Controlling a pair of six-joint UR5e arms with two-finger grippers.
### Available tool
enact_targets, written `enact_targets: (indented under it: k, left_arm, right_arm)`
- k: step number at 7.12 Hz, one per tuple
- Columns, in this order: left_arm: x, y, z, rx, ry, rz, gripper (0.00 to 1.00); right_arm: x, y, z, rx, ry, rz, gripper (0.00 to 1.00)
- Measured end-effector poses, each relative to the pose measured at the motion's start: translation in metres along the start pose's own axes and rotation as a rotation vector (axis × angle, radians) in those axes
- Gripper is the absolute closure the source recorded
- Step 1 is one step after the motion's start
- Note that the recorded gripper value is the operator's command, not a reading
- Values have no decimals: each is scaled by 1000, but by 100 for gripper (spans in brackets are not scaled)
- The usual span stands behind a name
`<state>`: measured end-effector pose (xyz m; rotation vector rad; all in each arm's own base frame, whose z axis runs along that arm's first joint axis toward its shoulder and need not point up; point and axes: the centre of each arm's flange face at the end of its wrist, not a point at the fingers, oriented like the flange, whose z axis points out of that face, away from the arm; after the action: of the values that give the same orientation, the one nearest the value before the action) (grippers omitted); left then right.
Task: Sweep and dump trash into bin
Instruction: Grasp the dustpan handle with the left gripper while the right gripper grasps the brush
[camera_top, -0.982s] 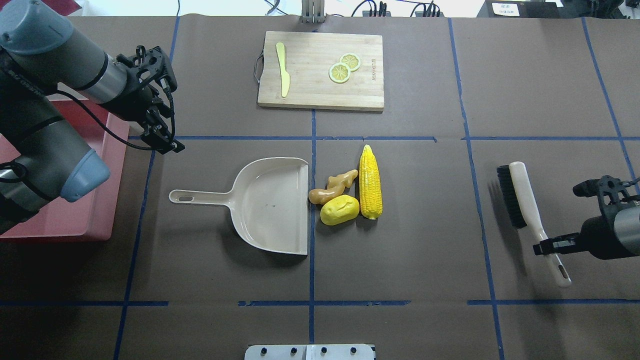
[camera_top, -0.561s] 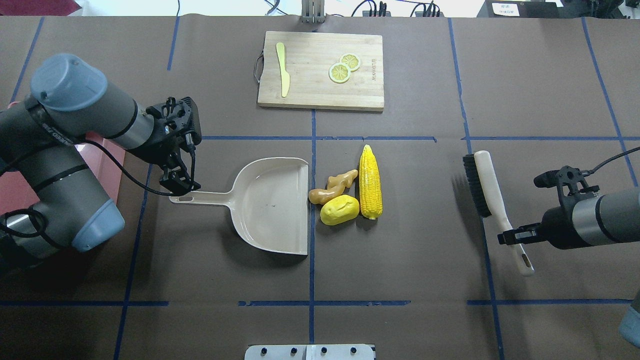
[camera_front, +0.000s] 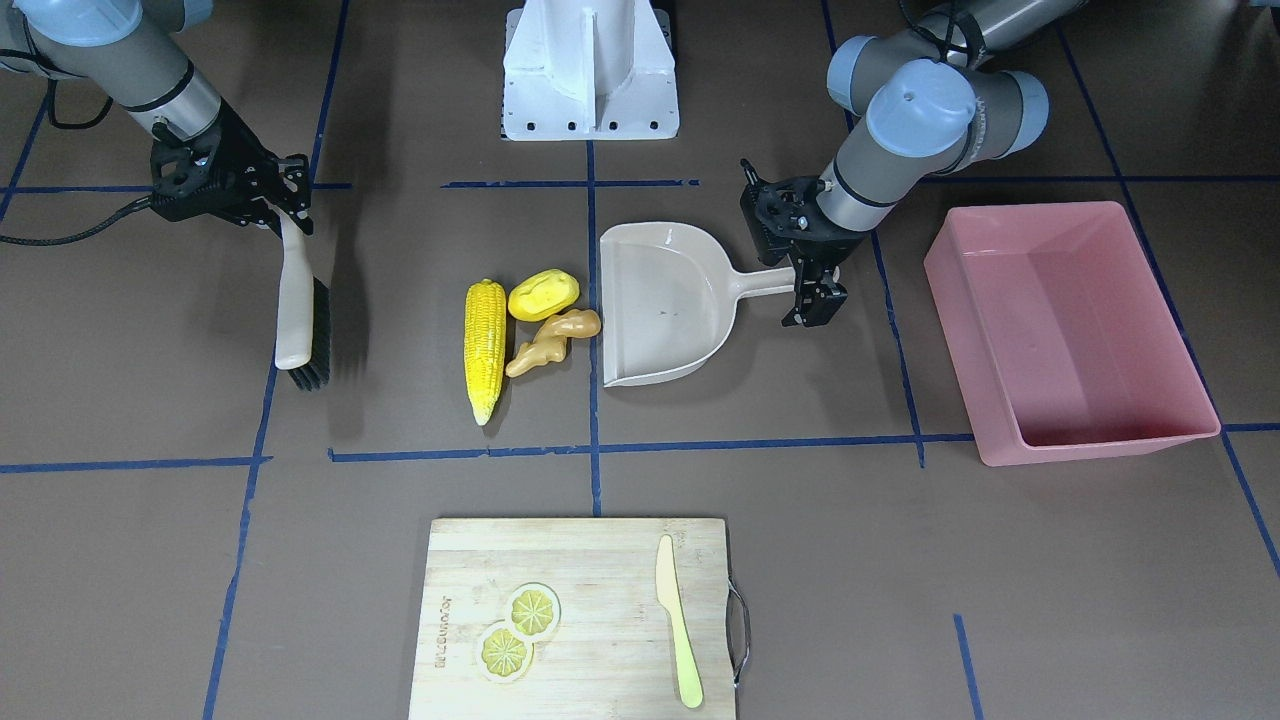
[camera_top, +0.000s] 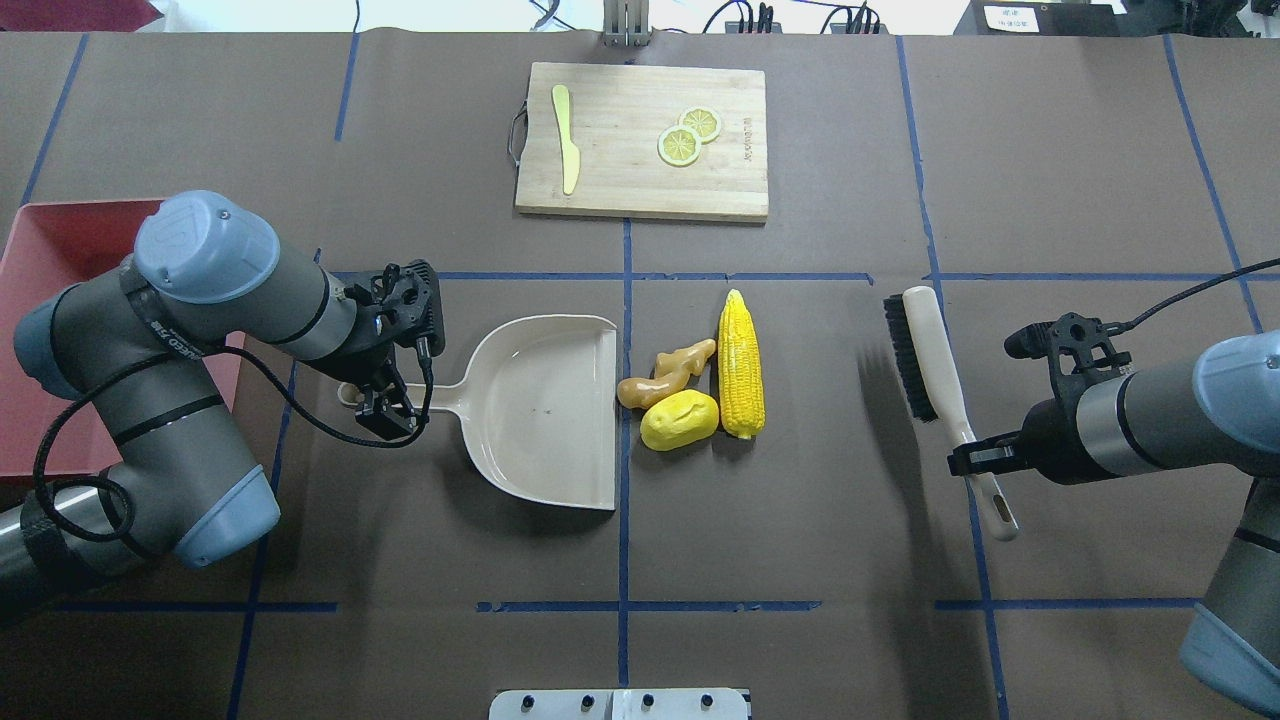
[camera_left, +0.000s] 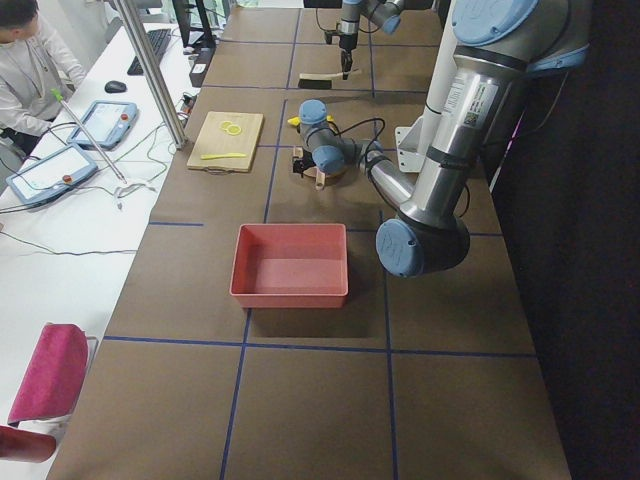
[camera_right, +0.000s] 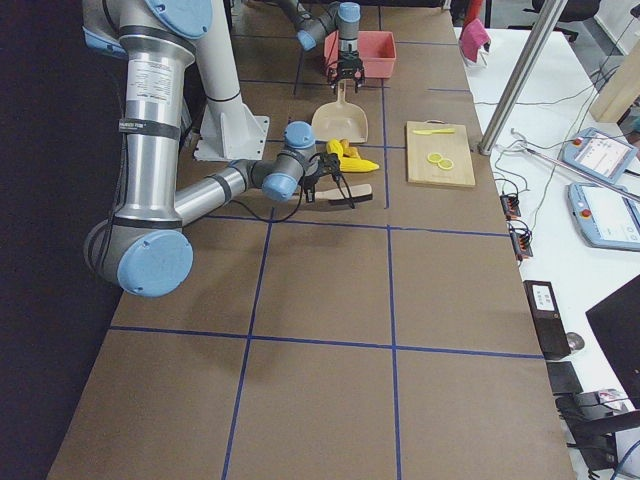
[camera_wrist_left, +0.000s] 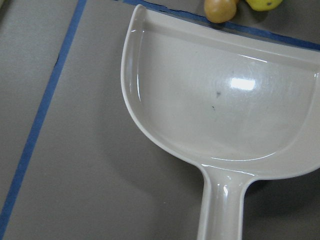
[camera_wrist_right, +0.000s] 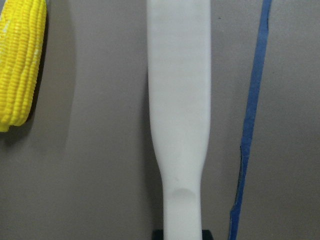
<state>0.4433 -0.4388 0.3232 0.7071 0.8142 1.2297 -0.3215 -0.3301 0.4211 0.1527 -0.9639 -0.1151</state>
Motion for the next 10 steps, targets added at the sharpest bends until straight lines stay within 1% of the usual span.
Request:
enact_targets:
  k: [2,3,4,5,6,8,10]
  left_arm:
    - [8,0,8,-9,3,4,15]
    - [11,3,11,-16,6,5,26]
    - [11,6,14,-22,9,5,40]
    - [11,9,16,-29,10,3,63]
    - [11,11,17,-32,11,2,91]
    - [7,12,12,-31,2,1,100]
    - [5,13,12,-48,2,-8,100]
  right_arm:
    - [-3,0,0,0,0,-2,100]
    - [-4,1,1,-2,0,-3,100]
    - [-6,2,3,-6,-1,-6,100]
    - [-10,2,4,-10,0,-8,99]
    - [-19,-3,6,-17,9,-5,99]
    - [-41,-11,13,-33,44,1,99]
    - [-50,-9,18,-39,54,-5,99]
